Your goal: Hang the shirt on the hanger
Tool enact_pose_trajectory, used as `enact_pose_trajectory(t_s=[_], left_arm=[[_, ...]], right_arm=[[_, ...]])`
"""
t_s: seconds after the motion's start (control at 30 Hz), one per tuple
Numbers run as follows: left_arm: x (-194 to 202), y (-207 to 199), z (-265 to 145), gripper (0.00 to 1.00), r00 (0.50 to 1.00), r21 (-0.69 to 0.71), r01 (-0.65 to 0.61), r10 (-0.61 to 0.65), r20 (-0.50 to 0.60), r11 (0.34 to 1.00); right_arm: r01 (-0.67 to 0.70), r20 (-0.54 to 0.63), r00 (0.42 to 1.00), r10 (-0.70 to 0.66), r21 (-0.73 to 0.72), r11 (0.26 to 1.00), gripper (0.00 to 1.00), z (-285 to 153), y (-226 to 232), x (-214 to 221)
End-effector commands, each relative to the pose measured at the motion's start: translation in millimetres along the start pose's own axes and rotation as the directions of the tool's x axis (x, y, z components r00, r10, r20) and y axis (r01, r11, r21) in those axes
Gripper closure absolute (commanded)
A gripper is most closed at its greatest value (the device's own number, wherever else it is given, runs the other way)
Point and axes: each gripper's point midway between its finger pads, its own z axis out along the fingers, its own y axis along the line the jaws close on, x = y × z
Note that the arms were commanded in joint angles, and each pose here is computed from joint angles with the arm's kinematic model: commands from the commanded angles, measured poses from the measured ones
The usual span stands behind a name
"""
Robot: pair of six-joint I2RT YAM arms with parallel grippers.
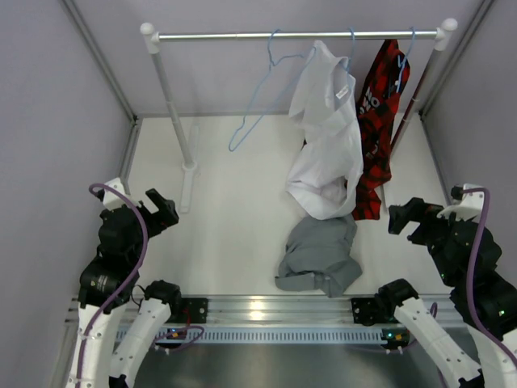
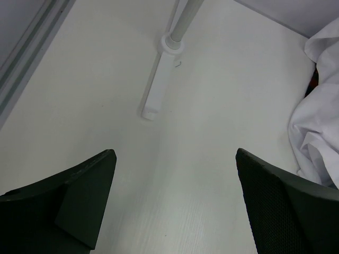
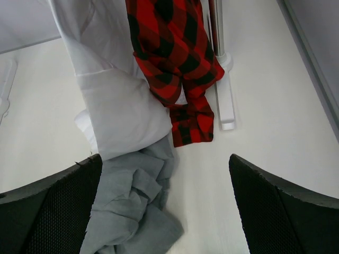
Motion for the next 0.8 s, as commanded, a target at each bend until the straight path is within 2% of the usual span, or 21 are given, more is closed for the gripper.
enact_pose_trajectory(t_s=[0.0,0.57,0.7,0.77], left_arm=[[-12,-3,0,0.02,0.998,0.013,0.027,-0.027,0.057,1.0],[-11,-3,0,0.02,0.998,0.012,0.029,-0.03,0.059,1.0],[-10,-3,1,0.02,0.998,0.012,0.027,-0.028,0.055,1.0],[-11,-3,1,0.02,0.998,0.012,0.028,-0.029,0.056,1.0]], right_arm=[[-0.017,0.025,1.0,0.017,-0.004,1.0,0.0,0,1,-5],[-0.03,0.005,1.0,0.03,-0.074,0.997,0.0,-1,12,4],[-0.036,-0.068,0.997,0.027,-0.14,0.989,0.01,6,28,18],[-0.052,-0.171,0.985,0.007,-0.259,0.964,0.01,10,52,41]])
